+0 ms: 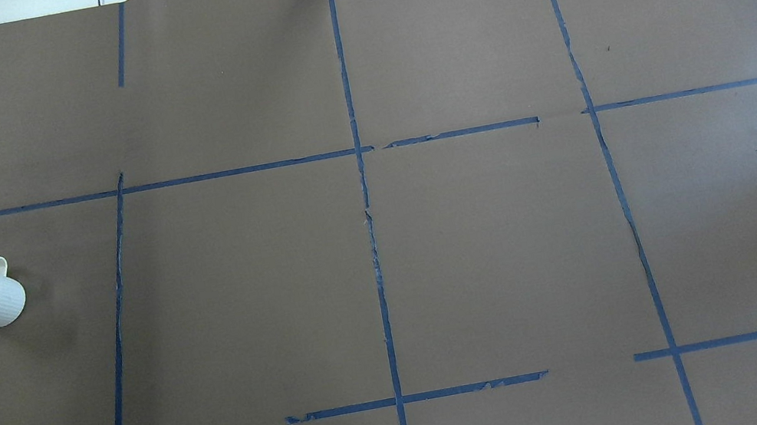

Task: Left arm hands cup to right arm to dump lemon

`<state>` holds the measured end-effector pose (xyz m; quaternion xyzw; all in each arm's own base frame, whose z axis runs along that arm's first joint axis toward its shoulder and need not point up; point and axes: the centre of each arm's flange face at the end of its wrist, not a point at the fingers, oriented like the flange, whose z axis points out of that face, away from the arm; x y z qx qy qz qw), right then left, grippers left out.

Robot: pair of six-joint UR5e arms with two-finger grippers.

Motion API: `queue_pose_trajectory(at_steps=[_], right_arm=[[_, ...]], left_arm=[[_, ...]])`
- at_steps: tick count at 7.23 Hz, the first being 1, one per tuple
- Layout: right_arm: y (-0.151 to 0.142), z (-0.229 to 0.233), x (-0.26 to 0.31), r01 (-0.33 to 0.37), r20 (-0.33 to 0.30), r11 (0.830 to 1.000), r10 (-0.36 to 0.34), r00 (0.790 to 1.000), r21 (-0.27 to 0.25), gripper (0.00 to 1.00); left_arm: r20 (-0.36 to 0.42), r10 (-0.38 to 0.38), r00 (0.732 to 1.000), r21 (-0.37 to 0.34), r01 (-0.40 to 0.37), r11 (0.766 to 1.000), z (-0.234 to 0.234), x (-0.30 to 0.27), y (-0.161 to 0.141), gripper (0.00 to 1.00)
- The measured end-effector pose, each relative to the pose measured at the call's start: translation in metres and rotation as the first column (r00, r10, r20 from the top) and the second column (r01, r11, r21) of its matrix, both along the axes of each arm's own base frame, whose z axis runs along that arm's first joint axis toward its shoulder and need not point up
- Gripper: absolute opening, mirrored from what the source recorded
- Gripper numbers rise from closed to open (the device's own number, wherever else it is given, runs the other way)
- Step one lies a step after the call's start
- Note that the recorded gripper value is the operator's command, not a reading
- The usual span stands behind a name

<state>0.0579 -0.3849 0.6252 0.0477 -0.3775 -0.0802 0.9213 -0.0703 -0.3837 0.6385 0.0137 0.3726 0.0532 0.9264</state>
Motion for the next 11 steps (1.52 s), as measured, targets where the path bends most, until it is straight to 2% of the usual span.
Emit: queue_pose_trajectory(at_steps=[4,5,7,11], right_arm=[[-0.004,-0.006,0.000,-0.006,0.002,1.000,0.006,1.000,0.009,1.00],[-0.005,-0.009,0.000,-0.008,0.002,1.000,0.008,1.000,0.013,1.00],[-0.006,-0.013,-0.001,-0.009,0.014,1.000,0.009,1.000,0.019,1.00],[-0.006,-0.013,-0.002,-0.007,0.030,1.000,0.007,1.000,0.016,1.00]], left_arm=[[0.000,0.025,1.000,0.009,-0.025,1.000,-0.003,0.010,-0.004,1.00],[0.001,0.032,0.999,0.029,-0.032,0.999,-0.009,0.013,-0.011,1.00],[0.004,0.032,0.999,0.115,-0.033,0.993,-0.035,0.016,-0.038,1.00],[0.001,0.056,0.998,0.213,-0.055,0.975,-0.068,0.028,-0.077,1.00]])
